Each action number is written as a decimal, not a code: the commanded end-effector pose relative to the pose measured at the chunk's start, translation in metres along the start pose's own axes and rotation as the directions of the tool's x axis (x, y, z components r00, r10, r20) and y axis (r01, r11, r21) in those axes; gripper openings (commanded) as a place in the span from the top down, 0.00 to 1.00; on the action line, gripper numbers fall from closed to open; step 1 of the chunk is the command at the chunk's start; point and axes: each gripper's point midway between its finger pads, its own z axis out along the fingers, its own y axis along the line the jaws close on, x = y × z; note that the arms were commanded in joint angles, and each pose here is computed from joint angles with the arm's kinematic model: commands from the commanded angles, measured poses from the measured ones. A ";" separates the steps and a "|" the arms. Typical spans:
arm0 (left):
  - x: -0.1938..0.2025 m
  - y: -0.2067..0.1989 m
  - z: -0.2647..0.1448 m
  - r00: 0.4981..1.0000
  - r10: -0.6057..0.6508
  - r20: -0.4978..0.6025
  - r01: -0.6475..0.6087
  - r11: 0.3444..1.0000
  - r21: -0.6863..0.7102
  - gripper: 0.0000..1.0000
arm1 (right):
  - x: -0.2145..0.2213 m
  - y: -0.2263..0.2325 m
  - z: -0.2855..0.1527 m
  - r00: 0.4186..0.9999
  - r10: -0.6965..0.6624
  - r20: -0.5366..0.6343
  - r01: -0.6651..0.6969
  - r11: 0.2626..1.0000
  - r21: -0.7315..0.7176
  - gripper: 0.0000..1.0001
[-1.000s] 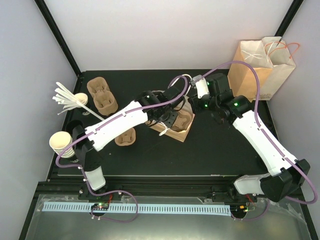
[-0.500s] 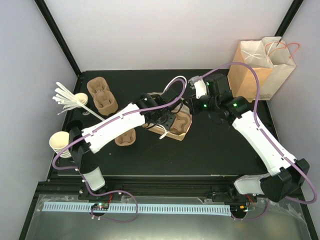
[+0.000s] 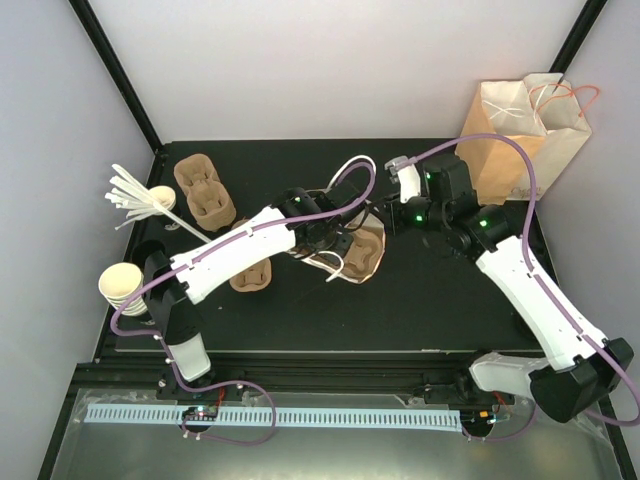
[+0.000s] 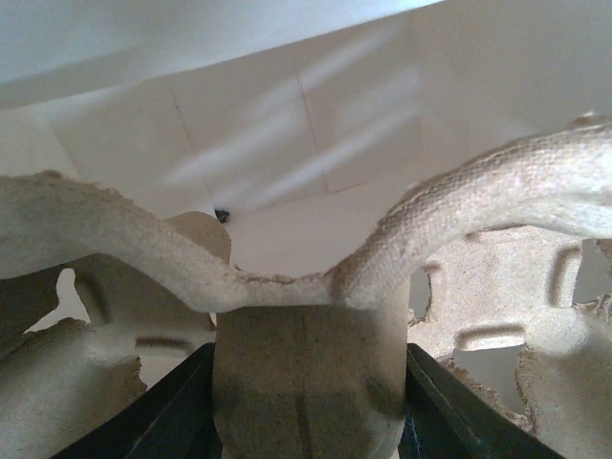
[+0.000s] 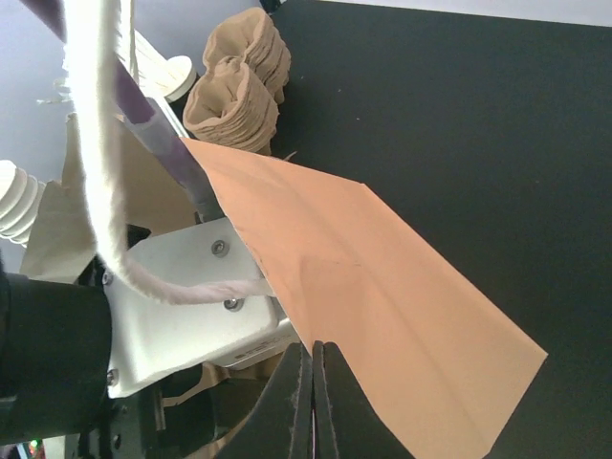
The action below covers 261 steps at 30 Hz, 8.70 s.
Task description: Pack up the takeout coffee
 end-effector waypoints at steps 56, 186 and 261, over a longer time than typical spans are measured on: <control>0.012 -0.008 0.012 0.997 -0.018 -0.076 0.022 0.999 0.045 0.53 | 0.066 0.139 -0.014 0.951 0.268 -0.151 -0.302 0.910 -0.286 0.44; 0.030 0.003 0.056 0.986 -0.152 -0.070 0.153 0.988 0.018 0.53 | 0.004 0.091 -0.083 0.968 0.115 0.224 -0.121 0.993 0.015 0.63; 0.107 0.000 0.038 0.973 0.049 -0.227 -0.053 0.999 -0.012 0.53 | 0.047 0.037 -0.050 1.000 0.022 -0.010 -0.020 0.994 0.105 0.80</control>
